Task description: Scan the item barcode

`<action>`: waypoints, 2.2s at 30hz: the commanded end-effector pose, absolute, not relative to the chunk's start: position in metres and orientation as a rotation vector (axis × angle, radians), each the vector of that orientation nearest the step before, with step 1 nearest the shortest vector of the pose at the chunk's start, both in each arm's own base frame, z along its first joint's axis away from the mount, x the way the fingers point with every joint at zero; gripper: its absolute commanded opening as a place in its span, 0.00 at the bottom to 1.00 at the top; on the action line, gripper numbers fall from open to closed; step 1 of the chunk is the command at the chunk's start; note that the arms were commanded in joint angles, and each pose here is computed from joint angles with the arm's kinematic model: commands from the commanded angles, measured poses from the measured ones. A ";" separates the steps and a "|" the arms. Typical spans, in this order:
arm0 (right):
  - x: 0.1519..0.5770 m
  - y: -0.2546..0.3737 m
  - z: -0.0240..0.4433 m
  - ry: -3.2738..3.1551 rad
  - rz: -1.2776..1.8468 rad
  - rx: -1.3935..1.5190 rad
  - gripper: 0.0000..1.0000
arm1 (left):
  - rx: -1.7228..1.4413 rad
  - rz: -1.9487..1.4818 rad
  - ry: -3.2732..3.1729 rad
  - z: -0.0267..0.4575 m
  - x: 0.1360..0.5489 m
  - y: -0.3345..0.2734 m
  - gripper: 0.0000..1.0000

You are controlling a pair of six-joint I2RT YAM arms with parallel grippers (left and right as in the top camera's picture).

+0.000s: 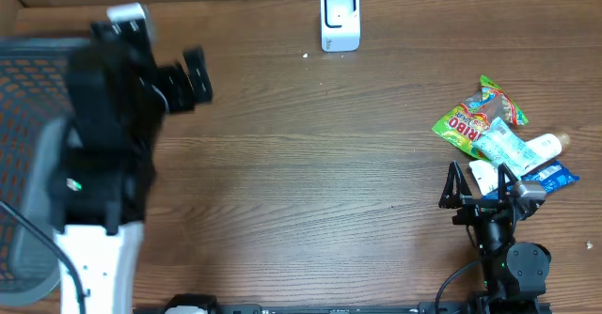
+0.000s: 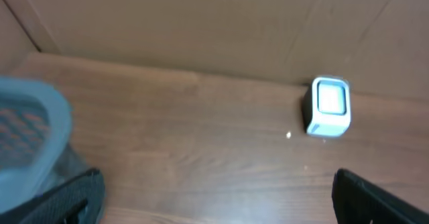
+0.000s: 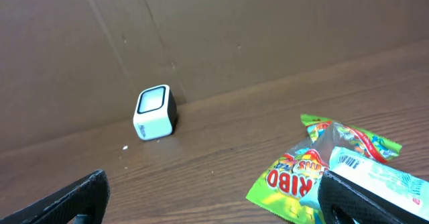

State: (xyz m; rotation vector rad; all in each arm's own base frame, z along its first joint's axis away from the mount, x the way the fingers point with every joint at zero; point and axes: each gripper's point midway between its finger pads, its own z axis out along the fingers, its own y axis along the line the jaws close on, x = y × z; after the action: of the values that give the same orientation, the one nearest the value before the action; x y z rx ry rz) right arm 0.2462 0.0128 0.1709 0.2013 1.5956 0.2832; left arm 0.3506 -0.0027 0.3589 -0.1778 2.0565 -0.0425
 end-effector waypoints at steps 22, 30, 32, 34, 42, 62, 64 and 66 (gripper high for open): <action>0.246 0.015 0.170 1.590 0.290 0.190 1.00 | 0.184 0.052 1.712 0.182 0.275 -0.018 1.00; 0.246 0.015 0.170 1.590 0.290 0.190 1.00 | 0.265 0.131 1.665 0.160 0.263 -0.017 1.00; 0.246 0.015 0.170 1.590 0.290 0.190 1.00 | 0.274 0.138 1.669 0.151 0.261 -0.017 1.00; 0.246 0.015 0.170 1.589 0.290 0.190 1.00 | 0.278 0.138 1.677 0.146 0.260 -0.017 0.99; 0.246 0.015 0.170 1.590 0.290 0.190 1.00 | 0.292 0.152 1.720 0.135 0.252 -0.015 0.99; 0.246 0.015 0.170 1.590 0.290 0.190 1.00 | 0.277 0.159 1.627 0.156 0.246 -0.015 1.00; 0.246 0.015 0.170 1.590 0.290 0.190 1.00 | 0.277 0.159 1.627 0.156 0.246 -0.015 1.00; 0.246 0.015 0.170 1.590 0.290 0.190 1.00 | 0.277 0.158 1.627 0.156 0.246 -0.015 1.00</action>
State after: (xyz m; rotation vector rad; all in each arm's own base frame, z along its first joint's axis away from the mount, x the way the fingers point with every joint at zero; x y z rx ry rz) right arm 0.2462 0.0127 0.1707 0.1998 1.5965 0.2810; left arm 0.2460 -0.0151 0.1554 0.2567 1.6363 0.1380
